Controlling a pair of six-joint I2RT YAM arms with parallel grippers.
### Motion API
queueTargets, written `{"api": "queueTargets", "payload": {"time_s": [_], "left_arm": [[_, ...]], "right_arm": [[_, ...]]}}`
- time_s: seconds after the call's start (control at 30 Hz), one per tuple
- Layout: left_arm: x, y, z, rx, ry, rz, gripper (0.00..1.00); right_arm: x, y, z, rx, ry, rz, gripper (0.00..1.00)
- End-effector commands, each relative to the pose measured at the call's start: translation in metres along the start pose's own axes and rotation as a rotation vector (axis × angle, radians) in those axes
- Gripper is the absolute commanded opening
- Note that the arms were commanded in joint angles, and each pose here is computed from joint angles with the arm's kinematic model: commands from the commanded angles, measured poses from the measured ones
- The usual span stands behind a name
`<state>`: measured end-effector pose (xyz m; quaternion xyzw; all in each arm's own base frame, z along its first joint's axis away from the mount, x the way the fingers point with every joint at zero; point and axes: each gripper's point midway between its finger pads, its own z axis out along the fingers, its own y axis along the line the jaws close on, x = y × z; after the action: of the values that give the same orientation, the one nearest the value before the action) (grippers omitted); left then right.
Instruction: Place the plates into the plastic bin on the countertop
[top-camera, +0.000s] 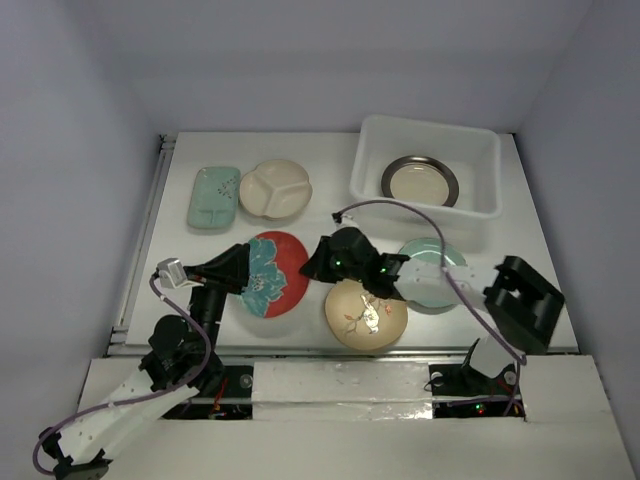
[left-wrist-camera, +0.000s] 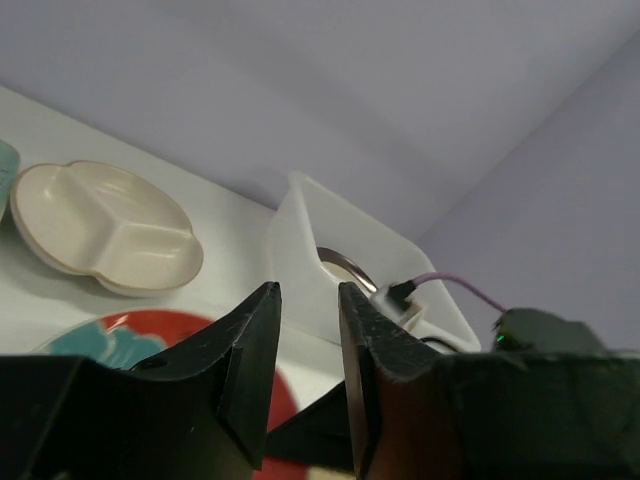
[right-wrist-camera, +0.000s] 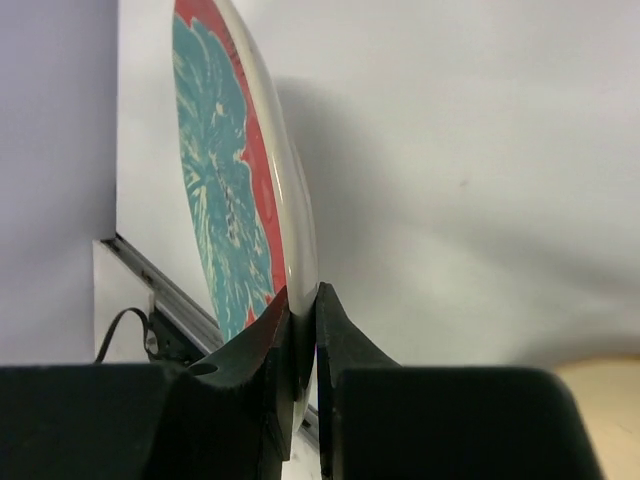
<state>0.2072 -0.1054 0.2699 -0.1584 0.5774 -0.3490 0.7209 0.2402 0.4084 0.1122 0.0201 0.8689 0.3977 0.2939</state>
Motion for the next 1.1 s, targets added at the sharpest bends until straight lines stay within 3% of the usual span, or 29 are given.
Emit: {"api": "queueTargets", "payload": {"time_s": [0.0, 0.3, 0.43, 0.53, 0.57, 0.77, 1.07], "left_arm": [[-0.009, -0.018, -0.002, 0.093, -0.023, -0.021, 0.27], [0.002, -0.036, -0.001, 0.185, 0.018, -0.002, 0.37], [0.041, -0.036, 0.015, 0.147, 0.160, 0.085, 0.39], [0.077, -0.043, 0.023, 0.160, 0.294, 0.145, 0.41], [0.085, -0.047, 0.025, 0.175, 0.325, 0.153, 0.42], [0.160, -0.062, 0.026, 0.255, 0.617, 0.210, 0.49], [0.199, -0.047, 0.025, 0.180, 0.765, 0.246, 0.64]], "right_arm": [[-0.106, 0.055, -0.060, -0.167, -0.322, 0.036, 0.00], [-0.252, 0.011, -0.198, -0.079, -0.723, 0.011, 0.00], [-0.301, -0.031, -0.240, 0.011, -0.843, 0.025, 0.00], [-0.325, -0.054, -0.248, 0.050, -0.858, 0.033, 0.00], [-0.337, -0.081, -0.249, 0.102, -0.873, 0.063, 0.00], [-0.359, -0.135, -0.243, 0.097, -0.845, 0.139, 0.00], [-0.372, -0.210, -0.223, 0.154, -0.769, 0.245, 0.00]]}}
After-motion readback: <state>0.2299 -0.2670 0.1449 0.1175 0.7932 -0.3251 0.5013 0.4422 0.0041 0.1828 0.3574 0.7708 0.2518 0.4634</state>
